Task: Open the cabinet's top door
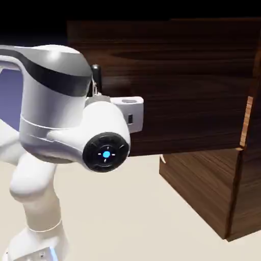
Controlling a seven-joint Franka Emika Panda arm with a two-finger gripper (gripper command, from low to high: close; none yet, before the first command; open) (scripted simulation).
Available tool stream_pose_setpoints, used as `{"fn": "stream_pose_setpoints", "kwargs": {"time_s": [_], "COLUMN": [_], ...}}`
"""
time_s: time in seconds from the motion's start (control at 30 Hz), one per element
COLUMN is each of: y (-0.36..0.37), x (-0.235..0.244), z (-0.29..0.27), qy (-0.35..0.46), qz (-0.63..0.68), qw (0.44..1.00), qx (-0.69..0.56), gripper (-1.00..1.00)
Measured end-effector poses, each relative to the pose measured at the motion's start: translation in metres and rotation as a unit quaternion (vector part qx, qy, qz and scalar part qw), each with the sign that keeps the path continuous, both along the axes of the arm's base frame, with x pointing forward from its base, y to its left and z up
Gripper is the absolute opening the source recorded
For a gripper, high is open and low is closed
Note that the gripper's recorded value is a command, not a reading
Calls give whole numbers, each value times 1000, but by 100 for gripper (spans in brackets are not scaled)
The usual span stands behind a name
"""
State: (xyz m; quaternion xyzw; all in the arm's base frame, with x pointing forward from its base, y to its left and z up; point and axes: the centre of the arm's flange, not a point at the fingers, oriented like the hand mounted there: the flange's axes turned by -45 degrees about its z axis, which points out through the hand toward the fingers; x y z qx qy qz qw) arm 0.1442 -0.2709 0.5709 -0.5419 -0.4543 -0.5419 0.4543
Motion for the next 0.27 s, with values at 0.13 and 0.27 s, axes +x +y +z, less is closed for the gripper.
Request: {"fn": "stream_pose_setpoints", "kwargs": {"time_s": [0.13, 0.27], "y": [-30, -54], "x": [6, 12], "z": [0, 0], "qy": [0, 0], "qz": [34, 61], "qw": [999, 998], "qx": [0, 0], "gripper": [-100, -100]}}
